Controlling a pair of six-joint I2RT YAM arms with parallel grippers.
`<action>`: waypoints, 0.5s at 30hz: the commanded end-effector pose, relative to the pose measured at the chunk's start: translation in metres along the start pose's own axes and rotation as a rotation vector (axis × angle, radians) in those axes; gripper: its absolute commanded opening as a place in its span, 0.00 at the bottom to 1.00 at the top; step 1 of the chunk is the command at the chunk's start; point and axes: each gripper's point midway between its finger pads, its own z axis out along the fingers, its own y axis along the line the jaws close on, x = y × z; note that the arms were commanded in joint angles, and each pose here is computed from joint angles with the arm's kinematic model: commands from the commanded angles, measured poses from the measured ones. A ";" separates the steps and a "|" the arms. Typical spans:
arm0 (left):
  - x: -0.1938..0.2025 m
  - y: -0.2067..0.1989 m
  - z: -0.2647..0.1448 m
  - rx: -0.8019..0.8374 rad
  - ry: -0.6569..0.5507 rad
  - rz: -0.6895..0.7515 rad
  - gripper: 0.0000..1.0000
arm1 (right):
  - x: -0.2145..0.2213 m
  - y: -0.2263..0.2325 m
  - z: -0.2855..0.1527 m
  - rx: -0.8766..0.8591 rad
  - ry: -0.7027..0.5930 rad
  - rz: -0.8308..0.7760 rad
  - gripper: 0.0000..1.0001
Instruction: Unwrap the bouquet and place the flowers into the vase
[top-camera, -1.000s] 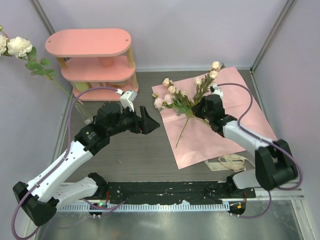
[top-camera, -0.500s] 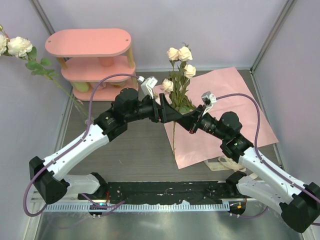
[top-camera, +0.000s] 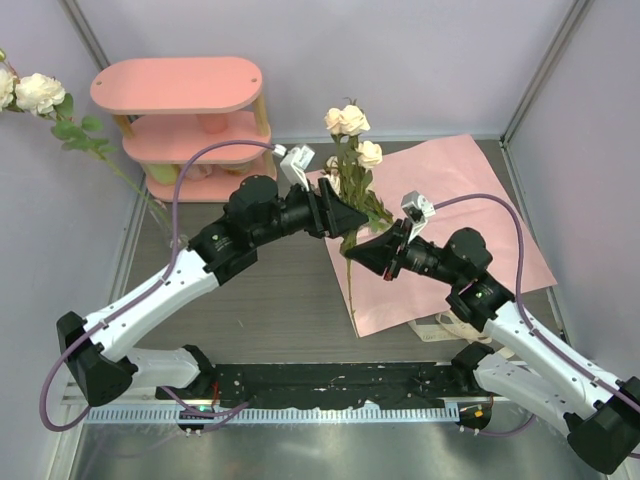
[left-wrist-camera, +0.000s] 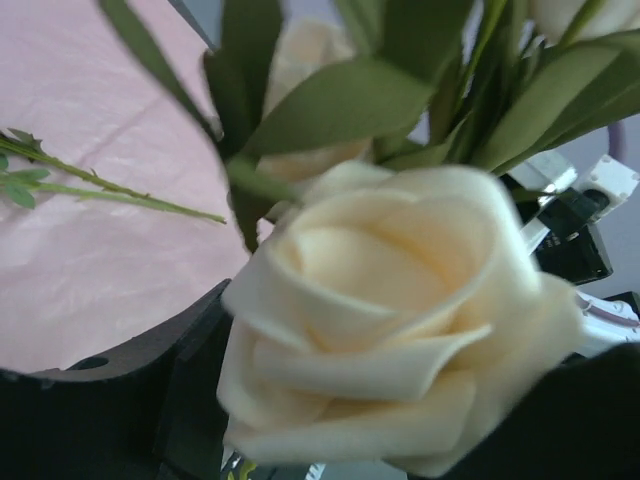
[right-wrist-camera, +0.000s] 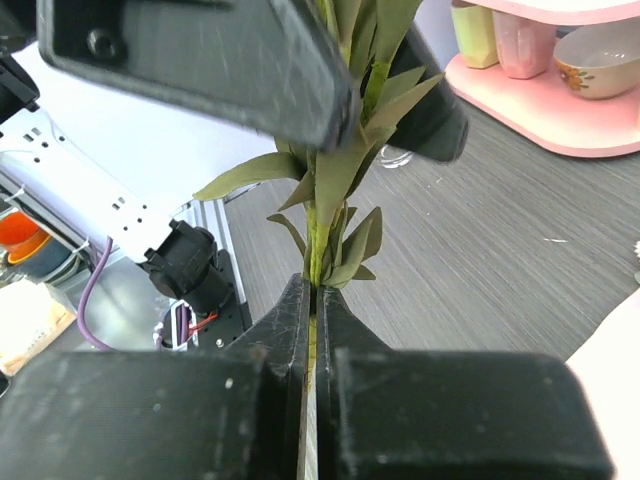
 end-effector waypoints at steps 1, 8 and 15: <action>-0.042 -0.034 -0.007 0.072 -0.124 0.045 0.58 | -0.021 0.022 0.001 -0.080 -0.033 -0.042 0.01; -0.051 -0.043 -0.011 0.077 -0.125 0.095 0.28 | -0.018 0.023 0.003 -0.078 -0.022 -0.033 0.01; -0.068 -0.032 -0.036 -0.074 -0.136 0.234 0.00 | -0.021 -0.012 0.004 0.122 -0.018 -0.005 0.77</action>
